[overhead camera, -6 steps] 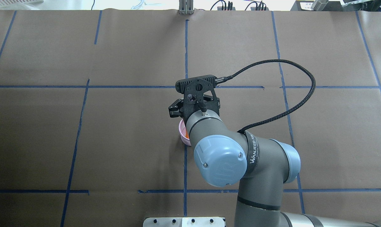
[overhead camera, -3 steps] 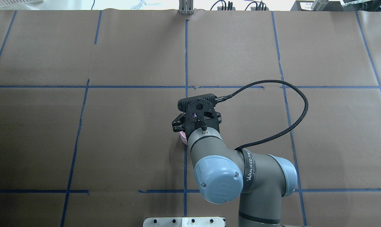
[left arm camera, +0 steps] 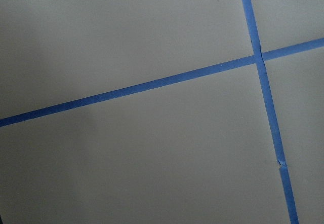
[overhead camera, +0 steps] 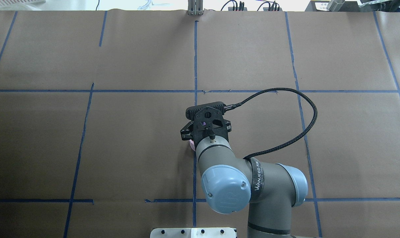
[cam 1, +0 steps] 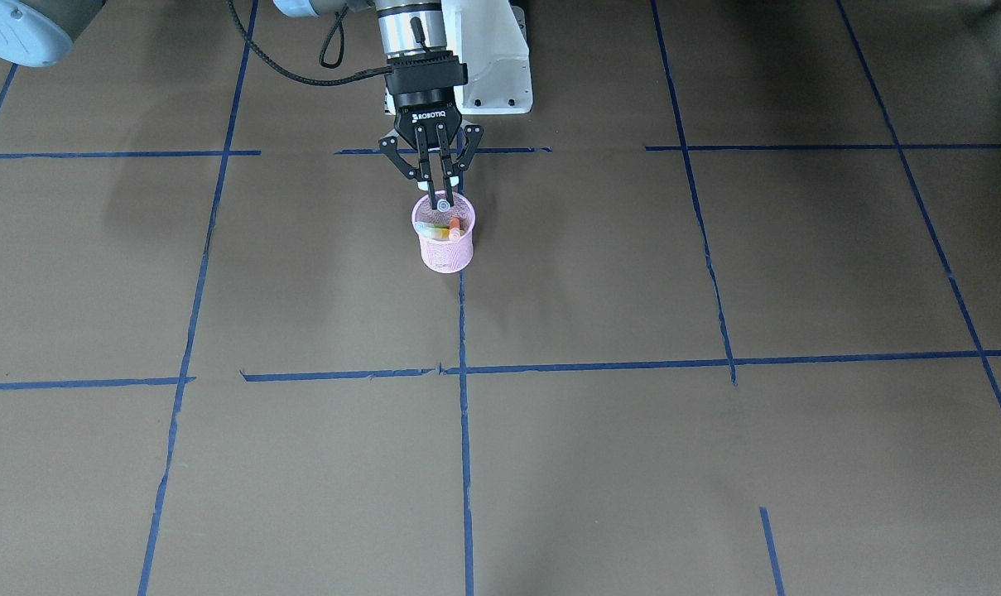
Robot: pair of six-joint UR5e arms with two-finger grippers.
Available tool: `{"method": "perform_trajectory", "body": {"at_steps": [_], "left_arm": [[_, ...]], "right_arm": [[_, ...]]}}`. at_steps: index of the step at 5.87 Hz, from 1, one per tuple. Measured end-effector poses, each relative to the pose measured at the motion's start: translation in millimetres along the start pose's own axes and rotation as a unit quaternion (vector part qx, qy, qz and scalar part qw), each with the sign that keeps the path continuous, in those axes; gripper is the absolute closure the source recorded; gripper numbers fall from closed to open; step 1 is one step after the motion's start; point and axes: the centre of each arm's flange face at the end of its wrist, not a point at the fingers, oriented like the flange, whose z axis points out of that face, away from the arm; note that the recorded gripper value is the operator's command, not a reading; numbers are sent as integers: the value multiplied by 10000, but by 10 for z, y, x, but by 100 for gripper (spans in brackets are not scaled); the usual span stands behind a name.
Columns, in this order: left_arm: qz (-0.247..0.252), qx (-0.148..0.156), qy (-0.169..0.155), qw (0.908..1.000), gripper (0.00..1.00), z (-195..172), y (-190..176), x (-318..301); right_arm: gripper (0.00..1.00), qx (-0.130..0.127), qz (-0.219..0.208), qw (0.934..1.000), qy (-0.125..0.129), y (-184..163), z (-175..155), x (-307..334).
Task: Collect pens into pen holder
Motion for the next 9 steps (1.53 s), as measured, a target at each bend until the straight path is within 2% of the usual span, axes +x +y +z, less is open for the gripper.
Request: {"method": "perform_trajectory", "body": {"at_steps": [2,3,4,5,6,7,8,9], "left_arm": [[9,5,0,10000,0,-5,-6,3],[14,11,-1,10000,0,-12,-16,6],[15,16,-2,10000,0,-17,-23,9],[16,19,-3,10000,0,-20,-26,11],[12,15,-2,10000,0,-18,-24,9],[6,8,1,10000,0,-12,-20,5],[-2,-5,4,10000,0,-5,-23,2],[-18,-23,11,10000,0,6,-20,-2]], "right_arm": [[0,105,79,9999,-56,-112,17,36],[0,103,69,9999,-29,-284,70,122],[0,-210,-46,9998,37,-568,201,341],[0,-845,-184,9962,120,-965,370,742],[0,-1564,-268,9871,211,-1379,516,1265],[0,-2298,-288,9725,261,-1726,670,1849],[0,-2977,-263,9540,231,-1993,874,2586],[0,-3457,-316,9377,172,-2158,1070,3562]]}}
